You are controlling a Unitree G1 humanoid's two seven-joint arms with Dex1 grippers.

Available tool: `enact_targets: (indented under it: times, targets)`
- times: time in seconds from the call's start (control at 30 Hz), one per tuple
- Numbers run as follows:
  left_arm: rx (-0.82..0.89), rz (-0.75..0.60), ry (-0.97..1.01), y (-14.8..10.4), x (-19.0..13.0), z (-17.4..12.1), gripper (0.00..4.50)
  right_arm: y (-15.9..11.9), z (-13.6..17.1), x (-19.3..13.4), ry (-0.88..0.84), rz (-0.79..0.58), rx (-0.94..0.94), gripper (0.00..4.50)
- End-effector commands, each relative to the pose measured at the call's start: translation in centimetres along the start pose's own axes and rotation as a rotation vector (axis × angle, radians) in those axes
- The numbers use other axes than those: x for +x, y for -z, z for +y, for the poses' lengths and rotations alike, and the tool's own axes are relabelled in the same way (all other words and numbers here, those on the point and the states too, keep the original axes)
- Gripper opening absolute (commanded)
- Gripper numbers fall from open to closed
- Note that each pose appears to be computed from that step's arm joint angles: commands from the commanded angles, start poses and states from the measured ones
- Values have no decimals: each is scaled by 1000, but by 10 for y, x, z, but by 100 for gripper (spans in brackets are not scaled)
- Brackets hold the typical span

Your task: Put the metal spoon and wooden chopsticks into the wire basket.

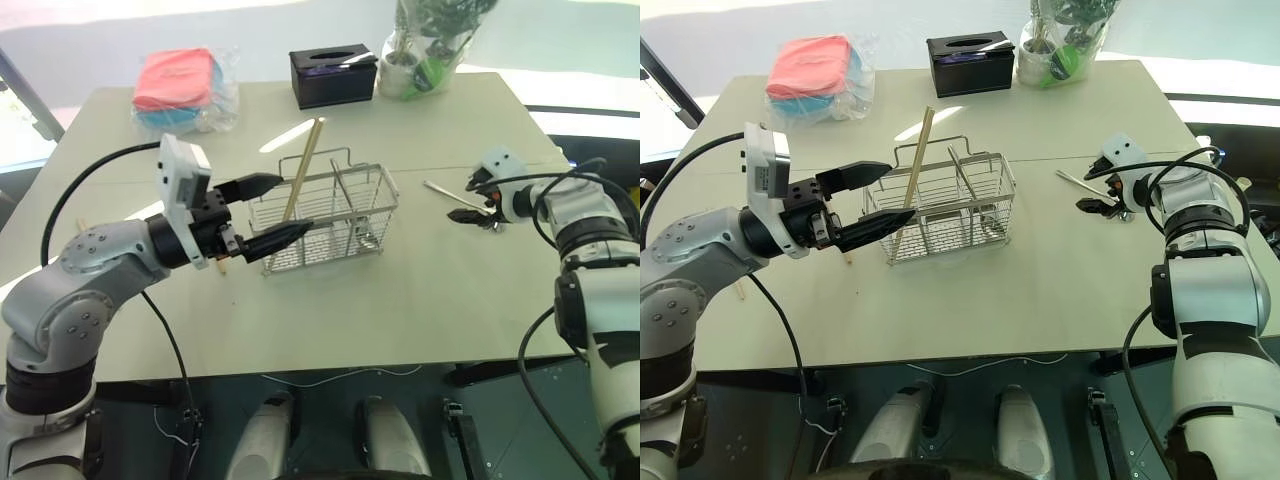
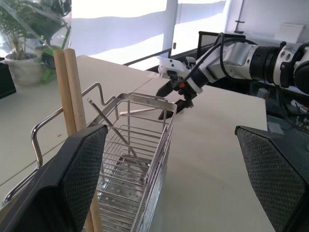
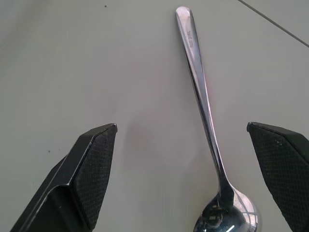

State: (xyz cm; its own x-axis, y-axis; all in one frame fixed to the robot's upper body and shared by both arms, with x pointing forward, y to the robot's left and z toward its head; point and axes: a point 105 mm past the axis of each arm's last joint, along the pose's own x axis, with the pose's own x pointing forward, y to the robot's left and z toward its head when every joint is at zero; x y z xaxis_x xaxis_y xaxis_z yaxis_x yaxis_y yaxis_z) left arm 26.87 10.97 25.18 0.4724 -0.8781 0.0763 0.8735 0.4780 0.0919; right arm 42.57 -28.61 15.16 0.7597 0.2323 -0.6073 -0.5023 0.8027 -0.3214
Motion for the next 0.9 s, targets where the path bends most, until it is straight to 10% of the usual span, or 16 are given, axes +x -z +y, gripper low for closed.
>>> enact_targets:
  times: [0.03, 0.9]
  targets:
    - [39, -22, 2, -9, 0, -4, 450, -8, -9, -5, 52, -19, -14, 445]
    - [44, -42, -124, -14, -13, -3, 450, -14, 8, 9, -13, -96, 188, 445]
